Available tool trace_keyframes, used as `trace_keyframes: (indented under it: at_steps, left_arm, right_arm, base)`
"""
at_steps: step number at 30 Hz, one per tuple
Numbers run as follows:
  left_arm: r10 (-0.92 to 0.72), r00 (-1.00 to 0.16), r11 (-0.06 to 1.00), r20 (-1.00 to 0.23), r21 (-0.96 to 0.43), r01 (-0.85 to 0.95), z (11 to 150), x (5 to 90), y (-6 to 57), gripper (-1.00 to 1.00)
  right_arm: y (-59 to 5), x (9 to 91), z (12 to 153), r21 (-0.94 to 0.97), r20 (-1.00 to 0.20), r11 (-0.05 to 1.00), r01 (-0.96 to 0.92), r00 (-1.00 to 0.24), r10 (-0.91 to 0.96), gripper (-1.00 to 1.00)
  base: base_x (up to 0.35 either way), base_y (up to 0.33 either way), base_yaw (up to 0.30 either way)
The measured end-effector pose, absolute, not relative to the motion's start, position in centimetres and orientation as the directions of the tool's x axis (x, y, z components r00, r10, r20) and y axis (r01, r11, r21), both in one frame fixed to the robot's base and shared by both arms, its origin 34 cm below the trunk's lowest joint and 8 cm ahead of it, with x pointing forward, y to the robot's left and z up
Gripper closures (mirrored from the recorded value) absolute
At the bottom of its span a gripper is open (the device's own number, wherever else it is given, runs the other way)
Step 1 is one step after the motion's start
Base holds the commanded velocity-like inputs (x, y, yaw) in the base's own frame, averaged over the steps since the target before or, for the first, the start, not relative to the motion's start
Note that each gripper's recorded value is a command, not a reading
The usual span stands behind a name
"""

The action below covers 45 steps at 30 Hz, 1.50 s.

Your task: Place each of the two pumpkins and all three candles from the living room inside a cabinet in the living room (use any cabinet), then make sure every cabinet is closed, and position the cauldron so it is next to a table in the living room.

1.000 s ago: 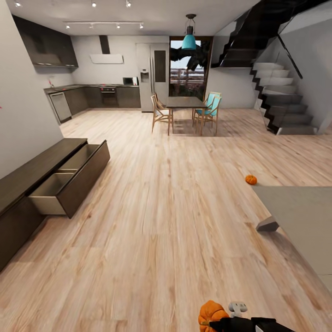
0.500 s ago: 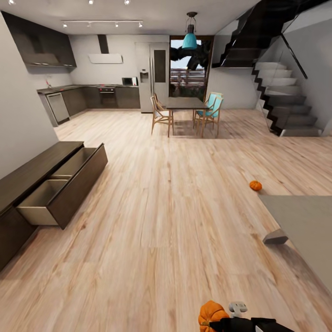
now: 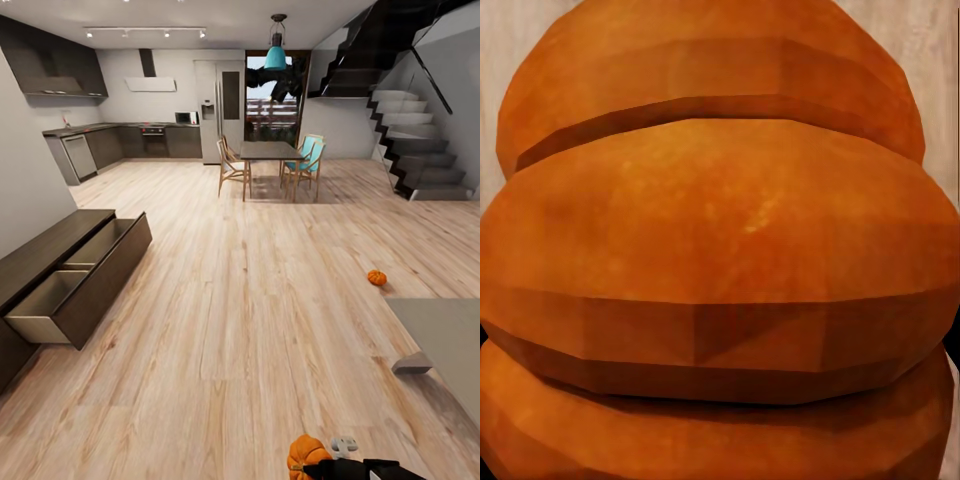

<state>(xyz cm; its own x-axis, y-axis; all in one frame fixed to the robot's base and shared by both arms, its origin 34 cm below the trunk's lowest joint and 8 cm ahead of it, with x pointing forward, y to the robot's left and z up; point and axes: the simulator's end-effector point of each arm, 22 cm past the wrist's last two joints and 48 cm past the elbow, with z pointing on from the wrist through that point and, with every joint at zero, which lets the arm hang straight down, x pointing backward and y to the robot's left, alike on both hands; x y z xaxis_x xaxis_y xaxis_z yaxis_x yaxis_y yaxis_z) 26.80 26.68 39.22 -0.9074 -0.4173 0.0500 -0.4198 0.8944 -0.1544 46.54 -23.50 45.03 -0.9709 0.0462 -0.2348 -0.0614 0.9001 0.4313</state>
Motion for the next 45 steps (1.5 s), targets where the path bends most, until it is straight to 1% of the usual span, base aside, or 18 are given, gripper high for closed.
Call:
trace_keyframes:
  at_steps: [45]
  left_arm:
    - [-0.417, -0.907, 0.894, 0.05, -0.154, -0.42, 39.22, 26.8, 26.68, -1.0]
  right_arm:
    - [-23.38, 46.57, 45.05, 0.433, -0.236, 0.899, -0.063, -0.971, 0.045, 1.0]
  base:
    - [0.337, 0.0, 0.0]
